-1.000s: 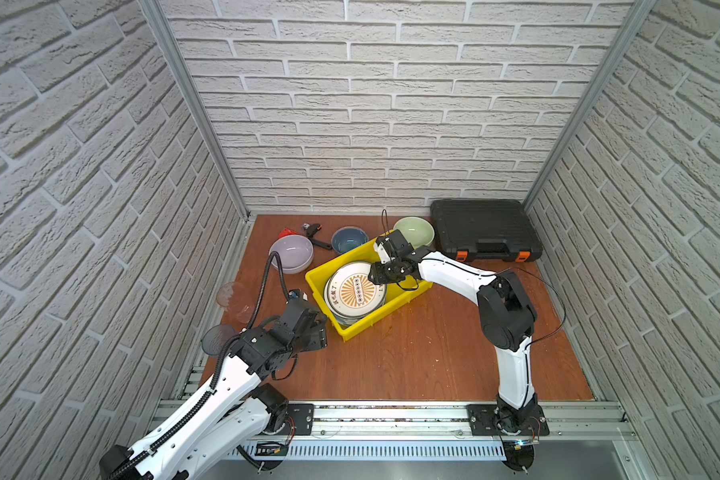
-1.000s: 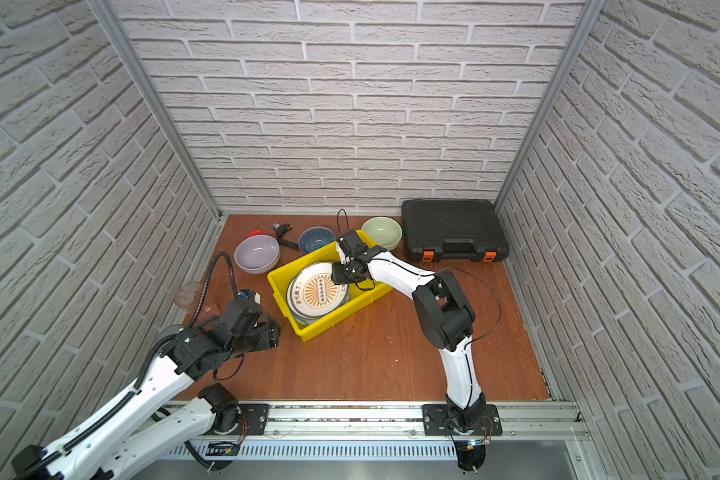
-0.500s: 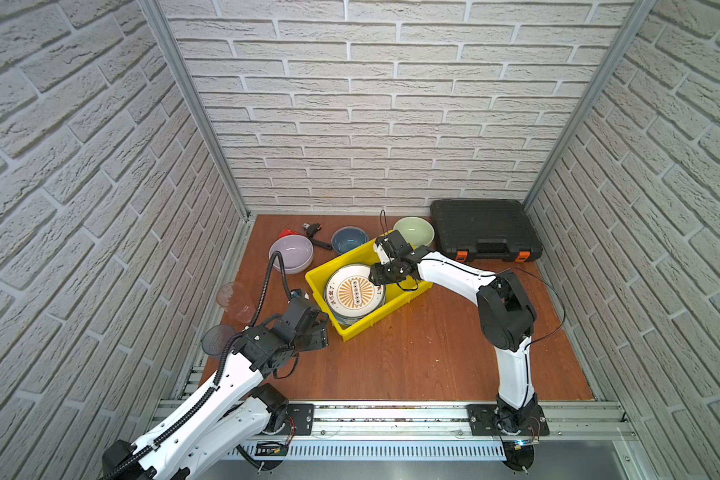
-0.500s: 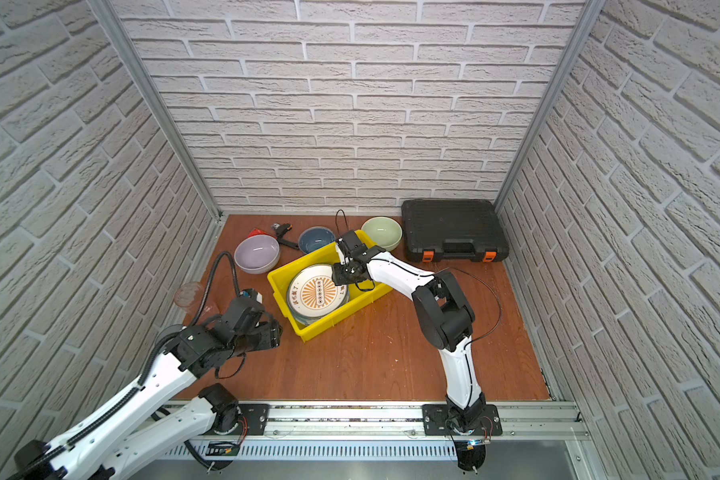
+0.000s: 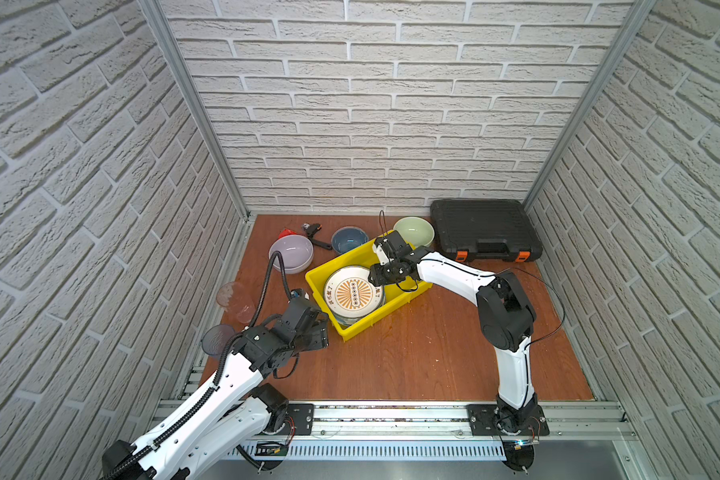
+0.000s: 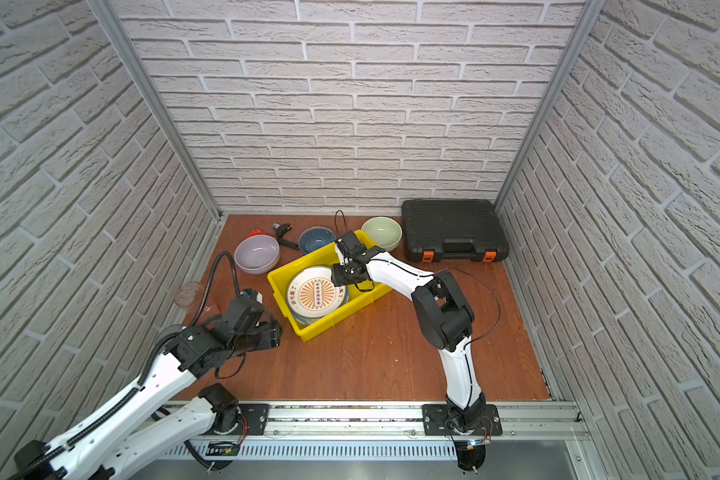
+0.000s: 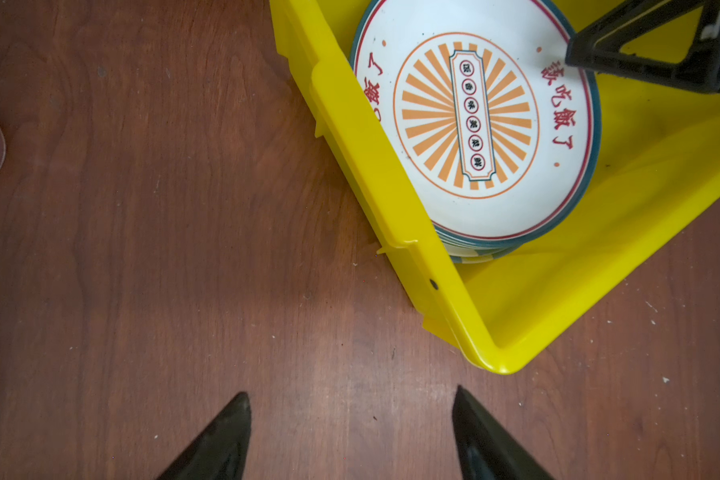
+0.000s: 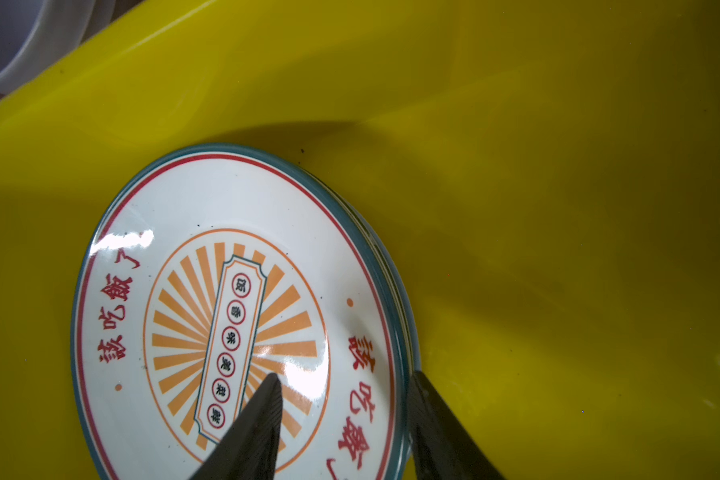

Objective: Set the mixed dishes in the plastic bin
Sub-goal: 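Lower the sunburst plate onto the cloud-motif plate stack and open the right gripper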

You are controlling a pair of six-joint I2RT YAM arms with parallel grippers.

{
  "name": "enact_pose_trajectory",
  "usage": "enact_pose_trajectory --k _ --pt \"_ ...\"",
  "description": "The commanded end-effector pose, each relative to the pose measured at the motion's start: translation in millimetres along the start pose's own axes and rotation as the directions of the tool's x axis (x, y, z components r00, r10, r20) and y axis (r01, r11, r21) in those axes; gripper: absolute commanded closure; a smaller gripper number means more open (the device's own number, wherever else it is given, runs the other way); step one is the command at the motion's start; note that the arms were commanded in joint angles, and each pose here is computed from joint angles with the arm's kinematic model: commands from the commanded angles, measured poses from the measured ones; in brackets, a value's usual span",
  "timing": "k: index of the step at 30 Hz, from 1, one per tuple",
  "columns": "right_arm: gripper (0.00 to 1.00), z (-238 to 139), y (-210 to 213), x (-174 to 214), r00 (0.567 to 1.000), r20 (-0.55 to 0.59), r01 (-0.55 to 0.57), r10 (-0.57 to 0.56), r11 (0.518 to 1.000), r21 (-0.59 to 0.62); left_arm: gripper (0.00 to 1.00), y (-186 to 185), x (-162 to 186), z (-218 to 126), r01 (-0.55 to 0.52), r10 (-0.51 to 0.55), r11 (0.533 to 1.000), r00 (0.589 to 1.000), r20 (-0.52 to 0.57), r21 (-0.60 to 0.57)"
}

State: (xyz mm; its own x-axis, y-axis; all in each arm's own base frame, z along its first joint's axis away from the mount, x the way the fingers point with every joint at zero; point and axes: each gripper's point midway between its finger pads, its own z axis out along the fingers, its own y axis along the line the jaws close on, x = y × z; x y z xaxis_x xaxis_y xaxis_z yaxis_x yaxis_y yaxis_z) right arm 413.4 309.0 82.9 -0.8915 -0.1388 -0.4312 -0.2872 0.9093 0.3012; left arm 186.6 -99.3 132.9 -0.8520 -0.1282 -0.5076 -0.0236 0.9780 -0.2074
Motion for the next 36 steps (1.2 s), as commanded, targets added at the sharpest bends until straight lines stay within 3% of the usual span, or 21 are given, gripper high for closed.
enact_pose_trajectory --k 1,5,27,36 --pt "0.42 2.4 2.5 -4.4 0.999 0.018 0.026 -0.027 1.0 0.012 0.24 -1.6 -6.4 0.1 0.012 -0.012 1.0 1.0 0.023 0.006" --pt "0.36 4.1 -4.2 -1.1 0.999 0.008 0.035 -0.036 0.998 0.045 0.24 -3.4 -6.8 0.3 0.01 -0.01 1.0 1.0 0.021 0.011" --pt "0.37 13.8 17.7 9.2 0.999 -0.024 0.036 -0.038 0.997 -0.064 0.24 -6.7 -9.7 2.2 0.009 -0.01 1.0 1.0 0.017 0.012" --pt "0.37 -2.4 8.8 2.3 0.999 0.006 0.036 -0.036 0.999 -0.013 0.24 -5.0 -8.7 2.8 0.008 -0.009 1.0 1.0 0.02 0.008"
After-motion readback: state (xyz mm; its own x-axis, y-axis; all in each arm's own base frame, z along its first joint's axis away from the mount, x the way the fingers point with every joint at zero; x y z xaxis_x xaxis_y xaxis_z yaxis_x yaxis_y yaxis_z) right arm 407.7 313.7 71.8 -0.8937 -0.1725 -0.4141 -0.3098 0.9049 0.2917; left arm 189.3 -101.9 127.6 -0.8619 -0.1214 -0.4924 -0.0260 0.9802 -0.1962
